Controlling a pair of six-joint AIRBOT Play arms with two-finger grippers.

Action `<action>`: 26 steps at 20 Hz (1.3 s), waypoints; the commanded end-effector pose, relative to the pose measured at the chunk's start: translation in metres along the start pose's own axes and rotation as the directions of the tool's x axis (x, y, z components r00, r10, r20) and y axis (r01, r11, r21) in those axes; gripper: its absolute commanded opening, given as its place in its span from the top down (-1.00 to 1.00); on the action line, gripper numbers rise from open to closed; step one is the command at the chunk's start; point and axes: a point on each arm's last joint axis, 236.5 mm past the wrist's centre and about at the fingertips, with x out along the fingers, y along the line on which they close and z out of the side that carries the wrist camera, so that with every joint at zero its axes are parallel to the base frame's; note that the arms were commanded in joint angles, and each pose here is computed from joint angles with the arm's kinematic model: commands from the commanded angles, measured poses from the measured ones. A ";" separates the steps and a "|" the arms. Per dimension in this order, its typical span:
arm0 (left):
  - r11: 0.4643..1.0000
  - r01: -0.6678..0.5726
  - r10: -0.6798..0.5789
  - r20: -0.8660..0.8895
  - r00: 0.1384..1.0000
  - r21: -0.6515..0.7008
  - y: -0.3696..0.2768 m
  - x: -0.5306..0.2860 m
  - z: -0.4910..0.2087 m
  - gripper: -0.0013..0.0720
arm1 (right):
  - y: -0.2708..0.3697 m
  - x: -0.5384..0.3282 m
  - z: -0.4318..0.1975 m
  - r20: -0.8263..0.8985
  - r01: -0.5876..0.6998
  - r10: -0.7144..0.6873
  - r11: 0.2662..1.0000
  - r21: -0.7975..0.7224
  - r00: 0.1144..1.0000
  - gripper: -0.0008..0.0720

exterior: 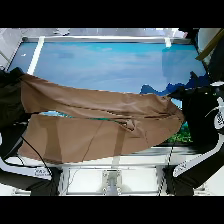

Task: Fold the clothes and pants, and hang the long-sleeved shirts on hangers.

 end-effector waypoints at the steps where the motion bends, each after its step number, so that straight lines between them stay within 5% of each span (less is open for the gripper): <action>1: 1.000 0.003 -0.004 0.136 0.991 0.005 -0.003 -0.038 0.033 0.93 | 0.024 -0.025 -0.002 0.006 0.012 -0.012 0.998 -0.063 1.000 0.90; 8: 1.000 -0.004 0.004 0.214 0.977 0.001 0.002 -0.075 0.049 0.93 | 0.054 -0.106 -0.003 0.129 0.226 -0.210 0.966 -0.126 0.969 0.90; 16: 0.999 -0.013 0.017 0.107 0.994 -0.039 0.013 -0.019 0.027 0.93 | 0.000 -0.102 0.080 0.424 0.343 -0.397 0.918 0.202 0.814 0.90; 21: 0.999 -0.021 0.023 0.025 0.999 -0.049 0.019 0.022 0.005 0.93 | -0.036 -0.025 0.105 0.419 0.314 -0.421 0.900 0.302 0.804 0.90; 22: 0.998 -0.020 0.021 0.015 1.000 -0.053 0.017 0.030 0.002 0.72 | -0.043 -0.013 0.109 0.422 0.300 -0.428 0.892 0.337 0.799 0.90; 24: 0.995 -0.015 0.020 0.052 0.998 -0.094 0.017 0.036 0.010 -0.15 | -0.056 -0.001 0.118 0.449 0.257 -0.447 0.869 0.422 0.774 0.90; 26: 0.992 0.000 0.016 0.124 0.992 -0.125 0.014 0.024 0.030 -0.20 | -0.056 -0.010 0.130 0.500 0.220 -0.454 0.861 0.458 0.738 0.89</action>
